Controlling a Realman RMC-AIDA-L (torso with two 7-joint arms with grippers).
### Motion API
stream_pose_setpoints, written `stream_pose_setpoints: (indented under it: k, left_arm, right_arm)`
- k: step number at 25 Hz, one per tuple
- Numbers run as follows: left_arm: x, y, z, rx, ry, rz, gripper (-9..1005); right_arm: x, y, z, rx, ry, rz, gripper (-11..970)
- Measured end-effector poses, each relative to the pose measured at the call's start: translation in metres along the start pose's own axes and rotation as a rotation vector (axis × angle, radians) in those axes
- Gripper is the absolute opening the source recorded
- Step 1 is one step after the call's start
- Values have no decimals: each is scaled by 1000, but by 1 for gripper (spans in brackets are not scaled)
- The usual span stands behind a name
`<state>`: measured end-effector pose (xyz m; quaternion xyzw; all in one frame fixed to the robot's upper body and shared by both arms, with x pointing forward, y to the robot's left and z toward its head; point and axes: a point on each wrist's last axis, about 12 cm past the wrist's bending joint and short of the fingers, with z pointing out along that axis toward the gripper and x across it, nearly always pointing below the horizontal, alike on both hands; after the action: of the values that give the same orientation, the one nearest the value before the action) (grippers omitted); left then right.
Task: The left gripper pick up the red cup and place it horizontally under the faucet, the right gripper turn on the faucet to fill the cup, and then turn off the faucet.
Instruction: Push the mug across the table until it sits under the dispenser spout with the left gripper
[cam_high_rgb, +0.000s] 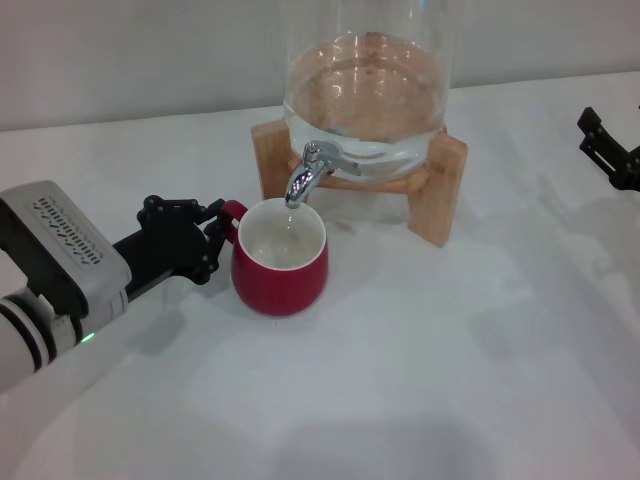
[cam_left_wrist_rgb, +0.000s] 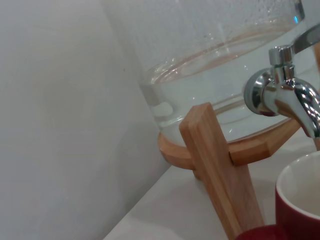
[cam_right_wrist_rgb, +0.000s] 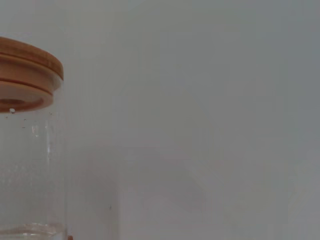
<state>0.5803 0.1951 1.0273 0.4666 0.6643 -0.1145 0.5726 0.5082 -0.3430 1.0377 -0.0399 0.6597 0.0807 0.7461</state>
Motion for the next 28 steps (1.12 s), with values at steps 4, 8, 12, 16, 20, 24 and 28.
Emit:
stream_pose_setpoints:
  k: [4,8,12,16,20,24,28]
  left_arm:
    - [0,0,0,0,-2,0,85]
    - [0,1,0,0,-1,-2,86]
    - [0,1,0,-1,0,-3,114]
    - [0,2,0,-2,0,-3,144]
    - [0,2,0,-1,0,-2,157]
    - [-1,2,0,4,-2,3,170]
    - [-2,1,1,13,-5,10,178]
  right_arm:
    - [0,0,0,-1,-2,0,871]
    - [0,0,0,-1,-3,0,871]
    - [-1,1,1,-5,-8,0,871]
    - [-1,2,2,-10,-7,0,871]
    - [-1,3,2,-14,-5,0,871]
    - [-1,3,2,-15,-6,0,871]
    - [-1,3,2,-16,-5,0,871]
